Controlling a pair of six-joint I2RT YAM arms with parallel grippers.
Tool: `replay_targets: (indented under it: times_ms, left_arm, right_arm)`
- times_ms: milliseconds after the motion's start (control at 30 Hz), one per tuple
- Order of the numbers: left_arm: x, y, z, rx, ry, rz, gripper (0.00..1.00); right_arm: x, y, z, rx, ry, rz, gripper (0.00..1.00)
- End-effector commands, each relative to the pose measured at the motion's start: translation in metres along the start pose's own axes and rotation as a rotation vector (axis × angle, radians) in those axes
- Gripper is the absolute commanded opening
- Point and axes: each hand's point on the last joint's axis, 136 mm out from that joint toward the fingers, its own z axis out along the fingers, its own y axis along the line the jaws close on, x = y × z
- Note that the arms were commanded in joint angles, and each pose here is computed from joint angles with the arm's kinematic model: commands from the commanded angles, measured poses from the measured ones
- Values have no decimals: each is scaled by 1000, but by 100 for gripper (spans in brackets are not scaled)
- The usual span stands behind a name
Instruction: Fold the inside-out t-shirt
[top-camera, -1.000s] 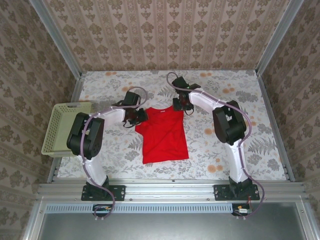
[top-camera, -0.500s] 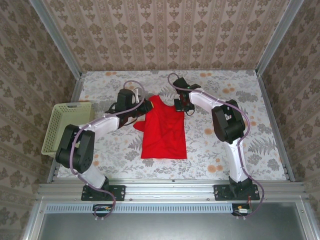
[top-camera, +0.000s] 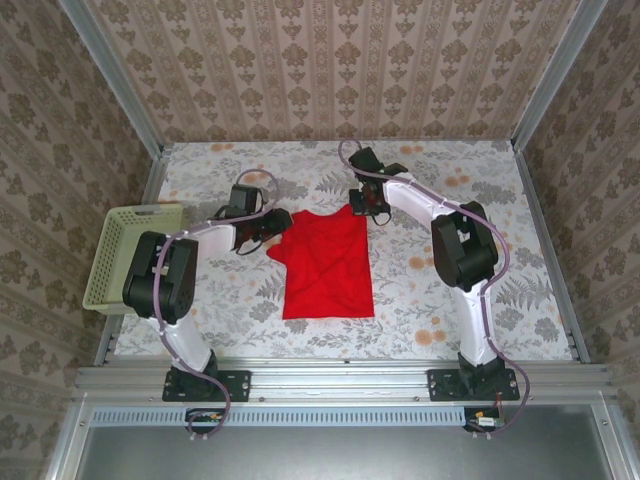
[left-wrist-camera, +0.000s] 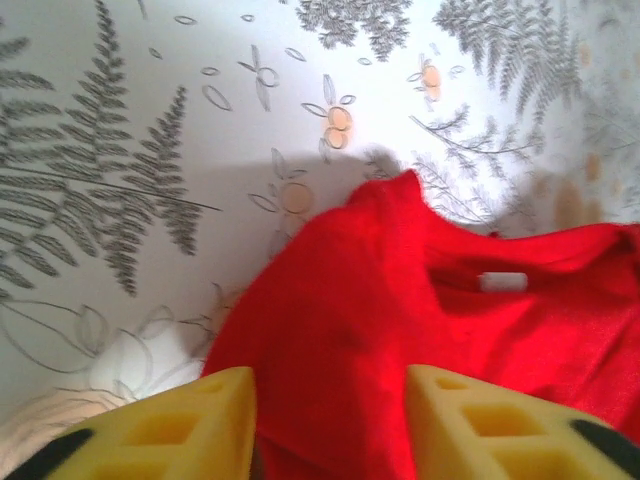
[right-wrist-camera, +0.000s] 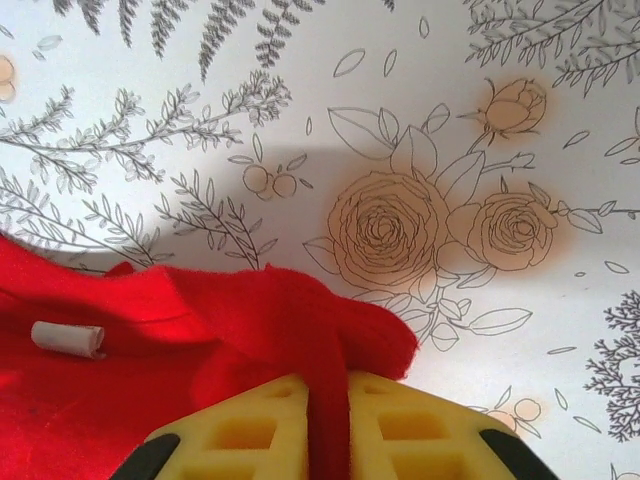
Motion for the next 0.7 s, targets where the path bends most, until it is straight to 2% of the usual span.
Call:
replay_targets:
  times_ms: [0,200,333,567,667]
  left_arm:
    - [-11,10,-4,-94,-4,50,54]
    - [-23,2,-13,-155,6,127,71]
    - [-20,-8,-3,-166,50,188,72]
    - [-3,-12,31,-219,158,227,58]
    - [1,-11,42,-226,183,226,45]
  right_arm:
    - [-17,2,-13,-13,-38,7,27]
    - [-20,5,-10,-14,-19,-19,33]
    - [-16,0,-4,17,-2,-27,36]
    - [-3,-7,19,57,50,-34,39]
    - [1,-8,28,65,71,-41,37]
